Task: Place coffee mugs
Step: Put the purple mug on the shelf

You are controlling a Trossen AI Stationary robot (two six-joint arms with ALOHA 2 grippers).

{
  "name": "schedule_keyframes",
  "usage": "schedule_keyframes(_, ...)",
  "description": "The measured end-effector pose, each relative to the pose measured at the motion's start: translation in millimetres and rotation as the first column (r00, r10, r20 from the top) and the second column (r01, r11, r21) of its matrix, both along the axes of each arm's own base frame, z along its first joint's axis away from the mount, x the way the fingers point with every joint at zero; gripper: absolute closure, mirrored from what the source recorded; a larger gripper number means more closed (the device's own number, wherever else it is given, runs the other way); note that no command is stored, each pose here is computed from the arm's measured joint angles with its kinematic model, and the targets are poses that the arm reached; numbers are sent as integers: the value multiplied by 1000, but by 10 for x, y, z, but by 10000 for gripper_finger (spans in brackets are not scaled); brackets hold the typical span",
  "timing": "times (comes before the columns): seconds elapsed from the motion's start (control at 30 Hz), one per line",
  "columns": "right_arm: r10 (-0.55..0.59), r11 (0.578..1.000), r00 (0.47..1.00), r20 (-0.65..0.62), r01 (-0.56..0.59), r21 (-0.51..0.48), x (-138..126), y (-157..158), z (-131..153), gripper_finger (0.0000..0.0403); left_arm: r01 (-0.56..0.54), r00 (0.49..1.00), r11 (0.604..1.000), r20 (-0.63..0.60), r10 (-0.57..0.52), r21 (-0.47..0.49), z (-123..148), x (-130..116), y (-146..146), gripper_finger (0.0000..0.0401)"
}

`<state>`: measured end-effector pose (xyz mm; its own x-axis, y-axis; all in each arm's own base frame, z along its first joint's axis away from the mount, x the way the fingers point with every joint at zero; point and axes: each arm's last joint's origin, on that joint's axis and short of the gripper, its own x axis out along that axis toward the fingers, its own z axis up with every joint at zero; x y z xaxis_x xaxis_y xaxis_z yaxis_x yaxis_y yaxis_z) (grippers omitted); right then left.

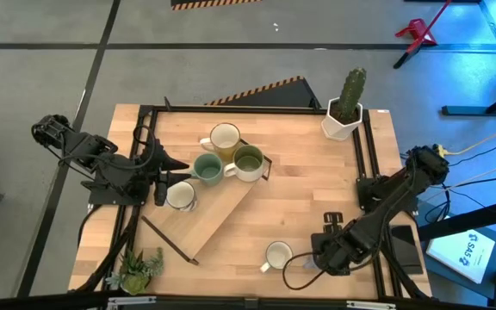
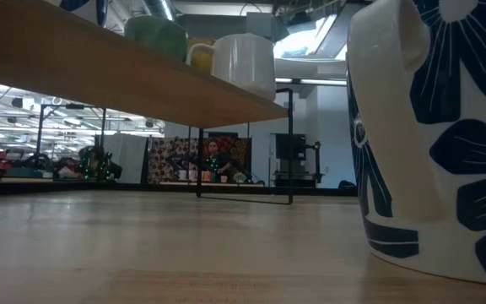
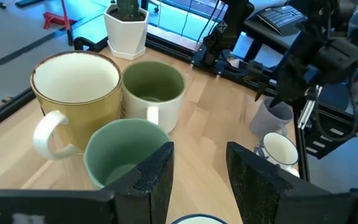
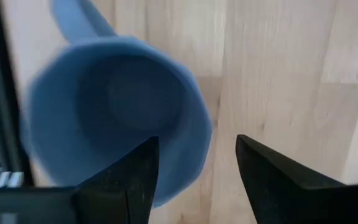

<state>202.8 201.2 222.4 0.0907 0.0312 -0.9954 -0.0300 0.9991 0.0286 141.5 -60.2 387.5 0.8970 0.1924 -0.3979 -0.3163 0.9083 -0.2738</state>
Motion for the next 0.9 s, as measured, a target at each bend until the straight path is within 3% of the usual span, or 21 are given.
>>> schedule_keyframes(0.2,0,1000,1000,-7,0,5,-22,-20,-125,224,-11,1000,1000,3,11,6,1,0,4,259)
schedule_keyframes(0.4,-6,1000,1000,-21,6,-8,-47,-45,-192,326,-11,1000,1000,3,11,7,1,0,4,259)
schedule_keyframes(0.5,-66,998,997,-34,66,-6,-44,-77,-214,385,-11,1000,1000,3,11,7,1,0,4,259)
schedule_keyframes(0.67,-126,992,991,-50,127,4,30,-165,-219,387,-28,1000,999,8,28,16,3,-1,9,259)
schedule_keyframes(0.9,-129,991,992,-1,129,-29,150,-404,-109,396,-32,999,999,9,31,17,3,-1,10,259)
